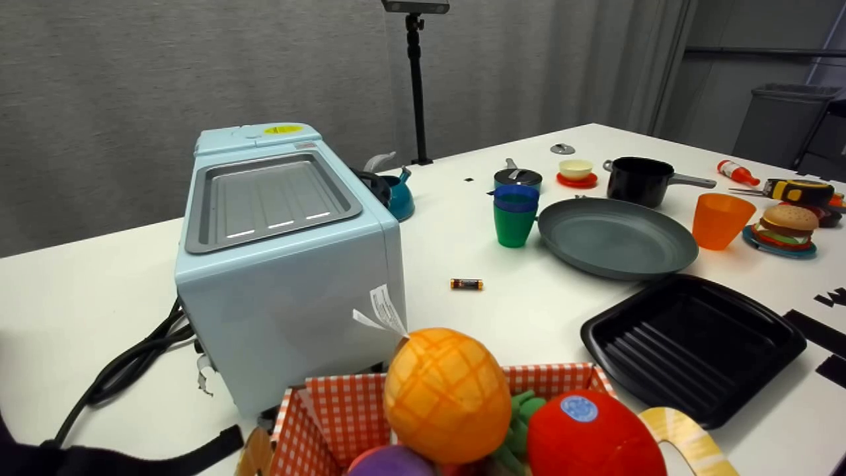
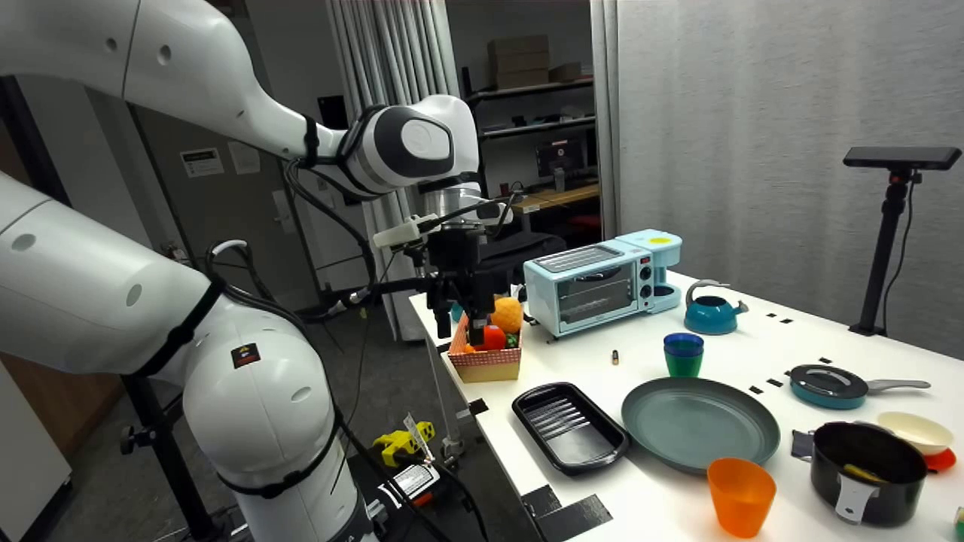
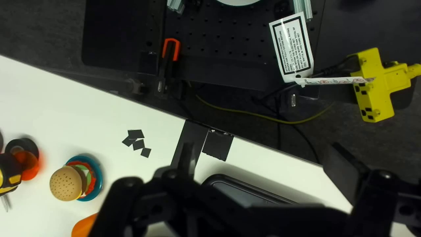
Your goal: Pour the contents in the pot on the plate
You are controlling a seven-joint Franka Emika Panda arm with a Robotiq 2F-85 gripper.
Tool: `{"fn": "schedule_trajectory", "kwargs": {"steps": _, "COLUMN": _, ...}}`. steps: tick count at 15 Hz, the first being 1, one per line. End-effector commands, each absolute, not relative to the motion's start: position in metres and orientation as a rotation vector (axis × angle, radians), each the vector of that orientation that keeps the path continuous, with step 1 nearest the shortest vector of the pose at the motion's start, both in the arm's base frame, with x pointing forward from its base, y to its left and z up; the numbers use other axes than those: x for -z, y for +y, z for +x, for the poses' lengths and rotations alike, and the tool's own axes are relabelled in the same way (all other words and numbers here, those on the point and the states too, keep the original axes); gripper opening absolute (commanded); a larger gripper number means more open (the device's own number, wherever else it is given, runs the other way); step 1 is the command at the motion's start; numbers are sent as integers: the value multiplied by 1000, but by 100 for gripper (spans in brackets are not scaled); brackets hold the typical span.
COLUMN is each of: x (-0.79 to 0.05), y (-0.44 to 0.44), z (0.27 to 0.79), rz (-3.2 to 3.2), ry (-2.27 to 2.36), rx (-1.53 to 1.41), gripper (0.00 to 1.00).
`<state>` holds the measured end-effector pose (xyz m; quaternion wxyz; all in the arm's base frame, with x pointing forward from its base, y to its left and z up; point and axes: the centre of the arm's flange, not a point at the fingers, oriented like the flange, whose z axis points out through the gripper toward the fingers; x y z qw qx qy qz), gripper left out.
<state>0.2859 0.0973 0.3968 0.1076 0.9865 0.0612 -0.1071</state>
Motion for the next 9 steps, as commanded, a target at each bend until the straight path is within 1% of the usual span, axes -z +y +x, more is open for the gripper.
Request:
{"fn": "schedule_trajectory", "kwargs": {"steps": 1, "x": -397, "y": 97, "z": 286, "rz": 2903, "ry": 180, "rx": 315, "gripper": 100}}
{"fn": "schedule_trajectory", "kwargs": {"steps": 9, "x": -397, "y": 98, "z": 287, "rz": 2910, "ry": 175, "rx": 313, "gripper": 100}}
